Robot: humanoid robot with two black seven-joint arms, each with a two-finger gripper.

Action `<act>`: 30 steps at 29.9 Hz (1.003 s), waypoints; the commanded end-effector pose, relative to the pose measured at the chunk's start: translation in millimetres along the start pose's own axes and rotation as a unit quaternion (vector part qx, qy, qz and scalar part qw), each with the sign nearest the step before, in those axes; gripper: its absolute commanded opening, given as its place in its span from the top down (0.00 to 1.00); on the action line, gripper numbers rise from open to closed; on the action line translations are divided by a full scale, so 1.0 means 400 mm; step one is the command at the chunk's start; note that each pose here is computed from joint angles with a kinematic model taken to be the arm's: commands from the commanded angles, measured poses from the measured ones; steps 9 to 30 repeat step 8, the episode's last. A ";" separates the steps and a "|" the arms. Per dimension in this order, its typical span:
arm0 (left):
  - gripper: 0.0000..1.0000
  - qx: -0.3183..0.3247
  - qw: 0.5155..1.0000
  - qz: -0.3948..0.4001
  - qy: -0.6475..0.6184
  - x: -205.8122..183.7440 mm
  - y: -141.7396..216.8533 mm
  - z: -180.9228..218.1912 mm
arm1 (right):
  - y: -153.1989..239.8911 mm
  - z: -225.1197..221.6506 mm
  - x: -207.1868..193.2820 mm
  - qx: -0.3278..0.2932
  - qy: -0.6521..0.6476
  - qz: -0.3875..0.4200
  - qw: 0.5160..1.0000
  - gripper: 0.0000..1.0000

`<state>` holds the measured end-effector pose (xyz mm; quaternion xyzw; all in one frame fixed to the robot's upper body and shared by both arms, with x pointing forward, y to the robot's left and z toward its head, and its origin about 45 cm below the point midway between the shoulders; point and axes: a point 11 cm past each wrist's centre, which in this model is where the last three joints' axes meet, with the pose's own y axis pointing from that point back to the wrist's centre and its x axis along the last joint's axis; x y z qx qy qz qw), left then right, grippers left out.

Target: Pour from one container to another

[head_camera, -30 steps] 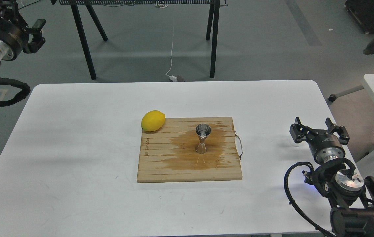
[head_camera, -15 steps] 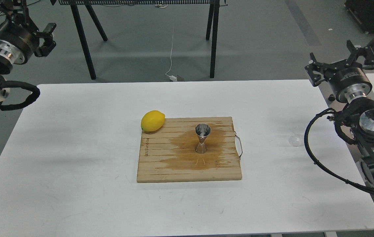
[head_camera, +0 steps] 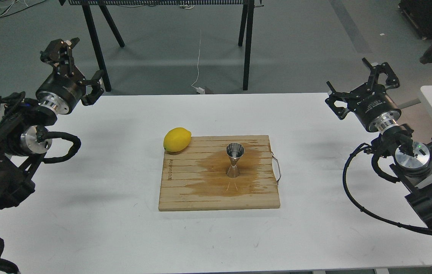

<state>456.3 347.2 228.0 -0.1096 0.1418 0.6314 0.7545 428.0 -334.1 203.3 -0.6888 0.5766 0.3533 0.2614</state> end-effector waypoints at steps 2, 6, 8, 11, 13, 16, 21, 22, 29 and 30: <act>0.01 -0.007 1.000 0.000 0.007 -0.011 -0.004 -0.009 | -0.003 0.012 0.005 0.004 -0.010 0.004 1.000 0.01; 0.01 -0.007 1.000 0.000 0.012 -0.019 -0.008 -0.016 | -0.002 0.009 0.005 0.010 -0.010 0.006 1.000 0.01; 0.01 -0.011 1.000 -0.001 0.013 -0.024 -0.012 -0.012 | -0.003 0.007 0.006 0.012 -0.011 0.006 1.000 0.01; 0.01 -0.011 1.000 -0.001 0.013 -0.024 -0.012 -0.012 | -0.003 0.007 0.006 0.012 -0.011 0.006 1.000 0.01; 0.01 -0.011 1.000 -0.001 0.013 -0.024 -0.012 -0.012 | -0.003 0.007 0.006 0.012 -0.011 0.006 1.000 0.01; 0.01 -0.011 1.000 -0.001 0.013 -0.024 -0.012 -0.012 | -0.003 0.007 0.006 0.012 -0.011 0.006 1.000 0.01; 0.01 -0.011 1.000 -0.001 0.013 -0.024 -0.012 -0.012 | -0.003 0.007 0.006 0.012 -0.011 0.006 1.000 0.01; 0.01 -0.011 1.000 -0.001 0.013 -0.024 -0.012 -0.012 | -0.003 0.007 0.006 0.012 -0.011 0.006 1.000 0.01; 0.01 -0.011 1.000 -0.001 0.013 -0.024 -0.012 -0.012 | -0.003 0.007 0.006 0.012 -0.011 0.006 1.000 0.01; 0.01 -0.011 1.000 -0.001 0.013 -0.024 -0.012 -0.012 | -0.003 0.007 0.006 0.012 -0.011 0.006 1.000 0.01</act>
